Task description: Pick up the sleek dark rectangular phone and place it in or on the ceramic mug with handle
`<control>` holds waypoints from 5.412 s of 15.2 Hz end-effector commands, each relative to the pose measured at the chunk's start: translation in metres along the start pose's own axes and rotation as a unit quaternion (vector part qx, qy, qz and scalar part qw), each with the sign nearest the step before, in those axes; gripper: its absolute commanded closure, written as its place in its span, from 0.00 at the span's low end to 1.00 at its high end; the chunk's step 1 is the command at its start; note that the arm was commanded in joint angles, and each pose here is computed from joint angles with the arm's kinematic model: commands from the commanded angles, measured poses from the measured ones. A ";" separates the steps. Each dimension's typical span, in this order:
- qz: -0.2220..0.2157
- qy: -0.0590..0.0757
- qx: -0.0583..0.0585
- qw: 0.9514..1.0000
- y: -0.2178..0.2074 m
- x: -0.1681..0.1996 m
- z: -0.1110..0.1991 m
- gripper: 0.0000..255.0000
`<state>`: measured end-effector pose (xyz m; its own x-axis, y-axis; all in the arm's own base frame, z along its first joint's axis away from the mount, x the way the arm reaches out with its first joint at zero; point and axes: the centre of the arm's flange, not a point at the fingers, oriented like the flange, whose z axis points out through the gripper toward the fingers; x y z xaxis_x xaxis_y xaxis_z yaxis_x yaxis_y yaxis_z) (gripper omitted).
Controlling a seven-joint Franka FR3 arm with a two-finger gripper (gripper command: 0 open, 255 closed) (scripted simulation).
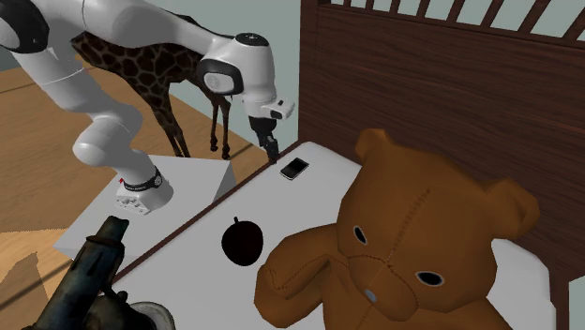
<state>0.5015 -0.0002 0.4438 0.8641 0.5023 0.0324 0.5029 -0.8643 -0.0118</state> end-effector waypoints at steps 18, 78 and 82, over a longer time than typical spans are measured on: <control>-0.097 -0.012 0.002 0.995 0.008 0.067 0.114 0.00; -0.097 -0.012 0.002 0.995 0.121 -0.054 -0.068 1.00; -0.097 -0.012 0.002 0.995 0.157 -0.093 -0.071 1.00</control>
<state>0.5003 -0.1738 0.5110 0.7524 0.6587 0.0106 0.6587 -0.7523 -0.0123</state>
